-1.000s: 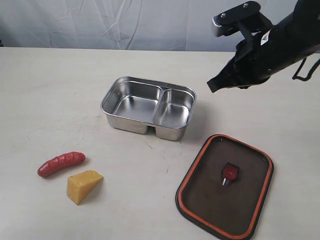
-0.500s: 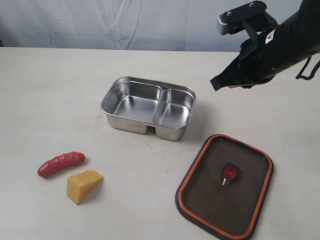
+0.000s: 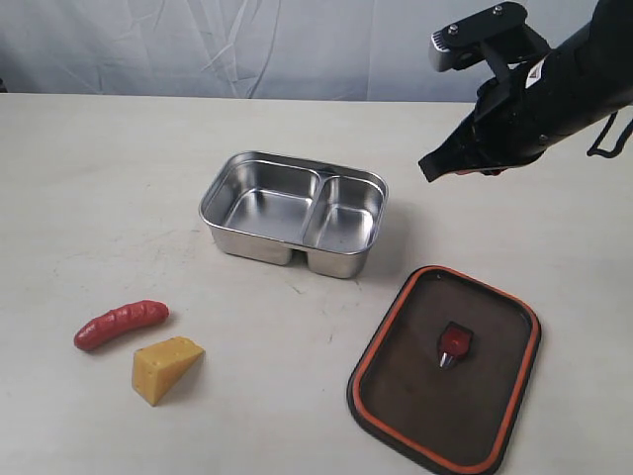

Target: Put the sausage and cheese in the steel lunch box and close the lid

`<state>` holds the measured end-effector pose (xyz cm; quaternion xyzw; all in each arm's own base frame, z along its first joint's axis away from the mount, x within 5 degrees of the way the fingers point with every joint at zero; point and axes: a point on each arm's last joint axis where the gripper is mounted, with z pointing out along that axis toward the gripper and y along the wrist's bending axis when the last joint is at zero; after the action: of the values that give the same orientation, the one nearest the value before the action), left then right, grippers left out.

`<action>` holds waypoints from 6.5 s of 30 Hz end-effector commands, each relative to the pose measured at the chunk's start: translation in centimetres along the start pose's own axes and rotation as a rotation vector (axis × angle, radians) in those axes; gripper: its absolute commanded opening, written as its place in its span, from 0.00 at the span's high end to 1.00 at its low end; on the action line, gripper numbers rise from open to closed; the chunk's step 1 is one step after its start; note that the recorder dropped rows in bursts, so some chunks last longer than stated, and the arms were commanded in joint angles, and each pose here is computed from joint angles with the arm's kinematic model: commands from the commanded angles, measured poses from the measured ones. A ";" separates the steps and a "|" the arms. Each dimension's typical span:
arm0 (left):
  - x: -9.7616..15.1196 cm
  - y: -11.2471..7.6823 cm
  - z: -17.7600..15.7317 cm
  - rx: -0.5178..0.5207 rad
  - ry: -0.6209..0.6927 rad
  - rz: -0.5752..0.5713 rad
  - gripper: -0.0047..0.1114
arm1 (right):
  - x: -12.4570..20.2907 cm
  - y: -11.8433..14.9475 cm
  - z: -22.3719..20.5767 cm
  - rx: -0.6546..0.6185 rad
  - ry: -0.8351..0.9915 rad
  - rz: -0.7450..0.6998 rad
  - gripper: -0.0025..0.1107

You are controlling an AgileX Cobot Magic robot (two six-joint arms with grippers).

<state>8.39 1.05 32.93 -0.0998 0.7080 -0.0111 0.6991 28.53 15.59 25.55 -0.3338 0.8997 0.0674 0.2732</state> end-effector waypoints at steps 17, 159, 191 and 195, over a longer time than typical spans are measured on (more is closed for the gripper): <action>7.6 -4.4 15.5 0.653 1.234 0.449 0.82 | -0.1 -0.3 -0.3 0.012 -0.011 -0.004 0.99; 18.9 -13.4 17.2 0.750 1.857 0.455 0.51 | 0.5 -0.3 -0.3 0.018 0.056 -0.037 0.99; 21.9 -12.6 17.2 0.654 1.681 0.414 0.84 | 0.4 -0.3 -0.3 0.021 0.043 -0.035 0.99; 21.9 -12.5 17.0 0.673 1.694 0.425 0.96 | 0.4 -0.3 -0.3 0.021 0.043 -0.035 0.99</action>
<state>27.04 -12.48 12.73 0.2791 0.9463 -0.1500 -0.0648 28.26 15.22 25.29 -0.3496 0.9016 0.0488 0.2501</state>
